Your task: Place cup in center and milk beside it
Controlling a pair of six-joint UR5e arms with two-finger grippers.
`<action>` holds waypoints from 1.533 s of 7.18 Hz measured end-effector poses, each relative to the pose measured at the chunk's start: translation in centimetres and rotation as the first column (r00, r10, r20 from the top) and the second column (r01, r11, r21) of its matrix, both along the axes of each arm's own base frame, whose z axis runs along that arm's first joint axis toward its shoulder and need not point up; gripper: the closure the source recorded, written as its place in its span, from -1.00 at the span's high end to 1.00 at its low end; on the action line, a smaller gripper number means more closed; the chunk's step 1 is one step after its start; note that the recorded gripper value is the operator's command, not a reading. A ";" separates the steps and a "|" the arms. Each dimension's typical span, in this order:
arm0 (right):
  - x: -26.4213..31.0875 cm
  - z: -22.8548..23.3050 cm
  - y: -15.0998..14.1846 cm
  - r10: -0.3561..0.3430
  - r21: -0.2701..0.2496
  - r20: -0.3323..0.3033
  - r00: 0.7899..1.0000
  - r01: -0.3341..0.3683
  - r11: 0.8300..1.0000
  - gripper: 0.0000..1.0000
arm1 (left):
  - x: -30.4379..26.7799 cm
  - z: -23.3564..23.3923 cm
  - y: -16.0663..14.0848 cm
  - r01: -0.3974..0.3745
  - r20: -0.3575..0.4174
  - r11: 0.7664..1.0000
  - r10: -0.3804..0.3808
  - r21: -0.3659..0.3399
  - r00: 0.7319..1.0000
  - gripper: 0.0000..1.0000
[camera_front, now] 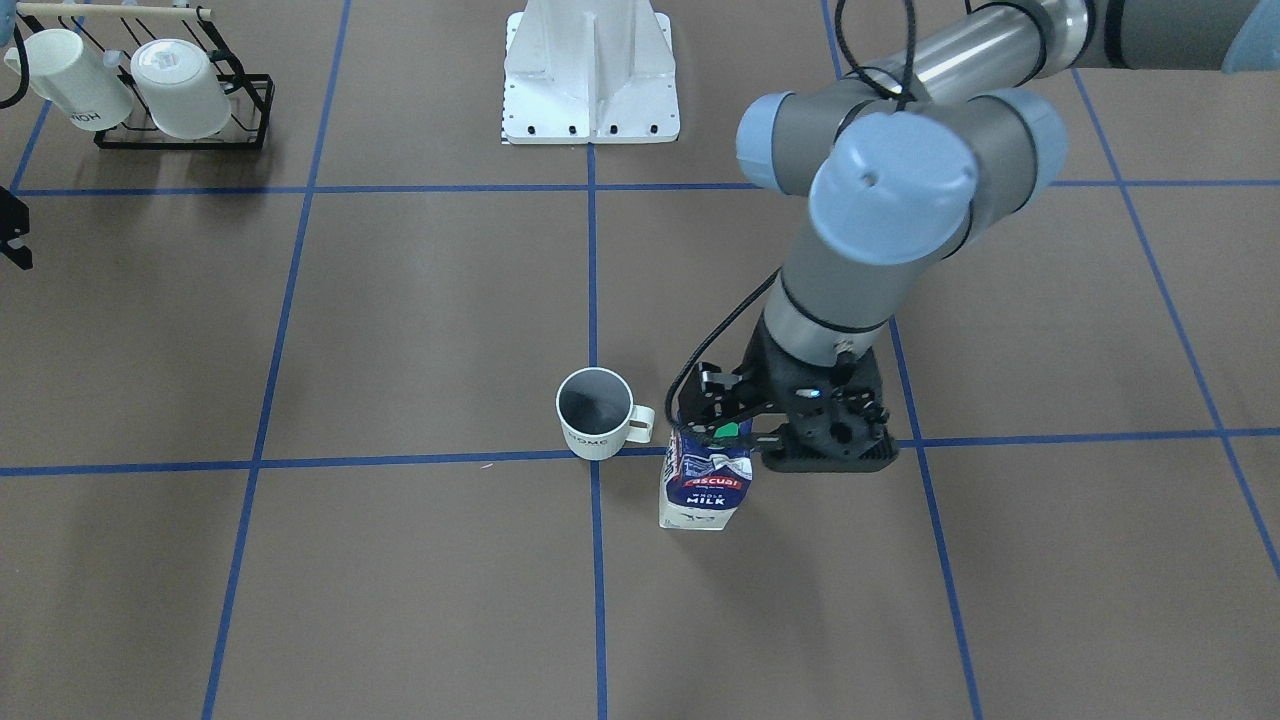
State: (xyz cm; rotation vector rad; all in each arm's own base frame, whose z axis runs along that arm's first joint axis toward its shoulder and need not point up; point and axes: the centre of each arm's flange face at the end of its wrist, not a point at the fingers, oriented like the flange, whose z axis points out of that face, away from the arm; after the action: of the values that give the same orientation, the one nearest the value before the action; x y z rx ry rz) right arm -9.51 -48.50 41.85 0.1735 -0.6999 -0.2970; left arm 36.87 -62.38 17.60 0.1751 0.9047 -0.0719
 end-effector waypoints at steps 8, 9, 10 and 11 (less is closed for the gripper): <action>4.5 4.1 0.7 0.037 -0.069 0.019 0.999 -0.036 0.997 1.00 | -37.0 32.8 16.4 -0.242 0.152 0.959 0.220 0.146 0.964 0.97; 4.8 5.1 1.3 0.032 -0.089 0.033 0.999 -0.029 0.996 1.00 | -37.6 34.1 16.5 -0.253 0.140 0.957 0.233 0.141 0.962 0.97; 4.9 5.9 1.8 0.030 -0.110 0.040 0.999 -0.026 0.994 1.00 | -37.7 34.5 16.5 -0.257 0.135 0.956 0.238 0.140 0.962 0.97; 5.0 6.5 2.1 0.030 -0.123 0.041 0.999 -0.024 0.992 1.00 | -37.7 34.5 16.4 -0.254 0.131 0.957 0.236 0.138 0.963 0.97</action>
State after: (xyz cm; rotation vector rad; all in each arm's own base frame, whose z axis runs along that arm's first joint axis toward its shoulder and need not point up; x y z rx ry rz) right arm -4.55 -46.43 48.32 0.0729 -0.7558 -0.2243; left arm -0.87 -45.94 52.13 0.2065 0.8120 0.2378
